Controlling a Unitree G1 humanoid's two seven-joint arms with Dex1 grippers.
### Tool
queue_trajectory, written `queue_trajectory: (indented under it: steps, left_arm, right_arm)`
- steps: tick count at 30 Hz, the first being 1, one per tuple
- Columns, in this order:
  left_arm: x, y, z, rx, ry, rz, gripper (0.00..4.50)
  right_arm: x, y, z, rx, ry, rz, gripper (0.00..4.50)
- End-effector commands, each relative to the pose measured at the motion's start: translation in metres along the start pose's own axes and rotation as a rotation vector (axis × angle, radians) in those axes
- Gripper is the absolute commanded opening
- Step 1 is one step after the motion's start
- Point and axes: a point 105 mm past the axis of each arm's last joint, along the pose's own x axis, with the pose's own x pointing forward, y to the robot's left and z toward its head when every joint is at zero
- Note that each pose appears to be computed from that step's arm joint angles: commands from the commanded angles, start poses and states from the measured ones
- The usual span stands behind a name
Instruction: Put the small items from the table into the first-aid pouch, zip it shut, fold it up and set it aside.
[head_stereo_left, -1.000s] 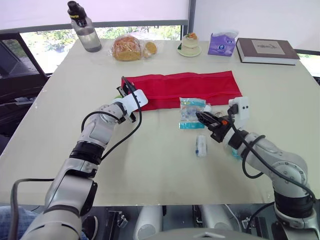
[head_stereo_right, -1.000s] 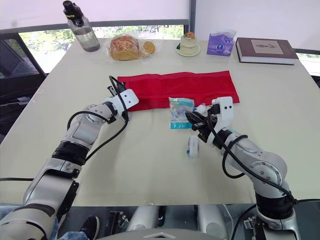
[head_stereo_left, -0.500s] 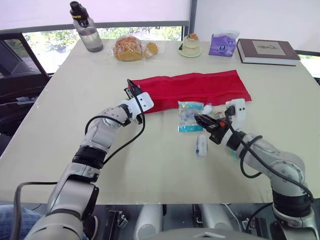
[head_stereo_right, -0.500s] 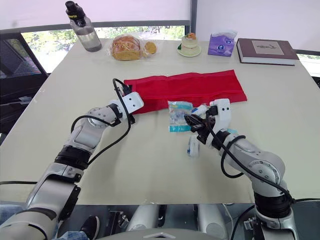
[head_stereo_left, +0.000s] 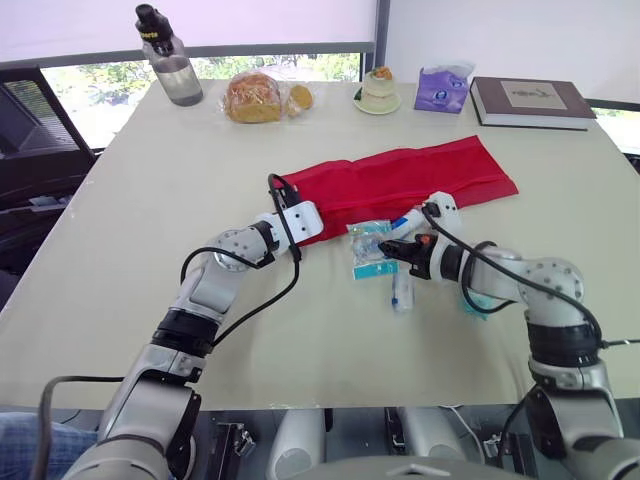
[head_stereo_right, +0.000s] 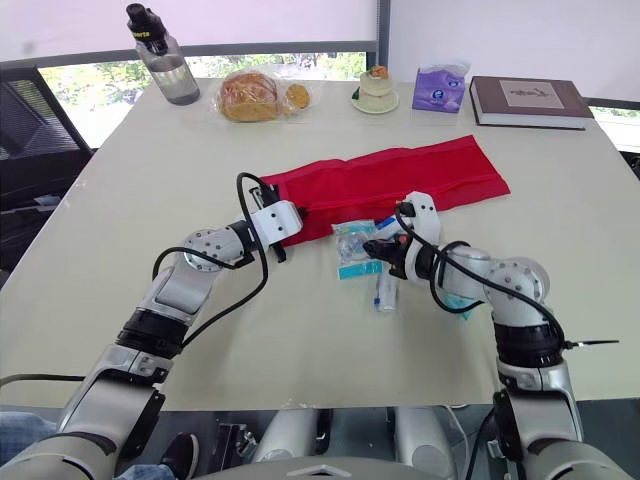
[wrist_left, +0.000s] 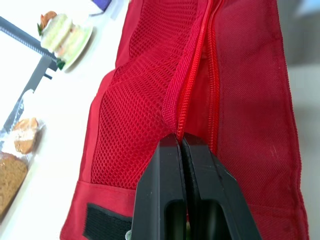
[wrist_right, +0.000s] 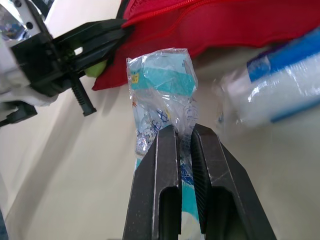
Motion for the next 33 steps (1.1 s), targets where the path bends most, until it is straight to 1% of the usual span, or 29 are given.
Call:
queue_trajectory:
  steps: [1, 7, 14, 17, 25, 27, 33]
  left_arm:
    - [-0.002, 0.003, 0.021, 0.037, -0.088, 0.012, 0.02]
    - [-0.002, -0.005, 0.026, 0.053, -0.107, -0.003, 0.02]
    - [-0.001, -0.007, 0.034, 0.059, -0.133, 0.005, 0.02]
    - [0.002, -0.009, 0.04, 0.061, -0.151, 0.008, 0.02]
    - [0.008, -0.021, 0.052, 0.061, -0.196, -0.039, 0.02]
    - [0.009, -0.021, 0.051, 0.06, -0.194, -0.045, 0.02]
    - [0.01, -0.024, 0.045, 0.037, -0.174, -0.062, 0.02]
  right_arm:
    - [0.005, 0.005, 0.008, -0.006, 0.023, 0.03, 0.0]
    - [0.02, 0.006, 0.019, -0.006, 0.102, 0.051, 0.0]
    - [0.032, 0.004, 0.014, -0.005, 0.191, 0.057, 0.0]
    - [0.035, 0.009, 0.011, -0.004, 0.22, 0.083, 0.0]
    - [0.039, 0.01, 0.039, 0.053, 0.131, 0.095, 0.0]
    - [0.039, 0.01, 0.044, 0.079, 0.106, 0.099, 0.0]
    - [0.035, 0.003, 0.067, 0.232, -0.036, 0.107, 0.0]
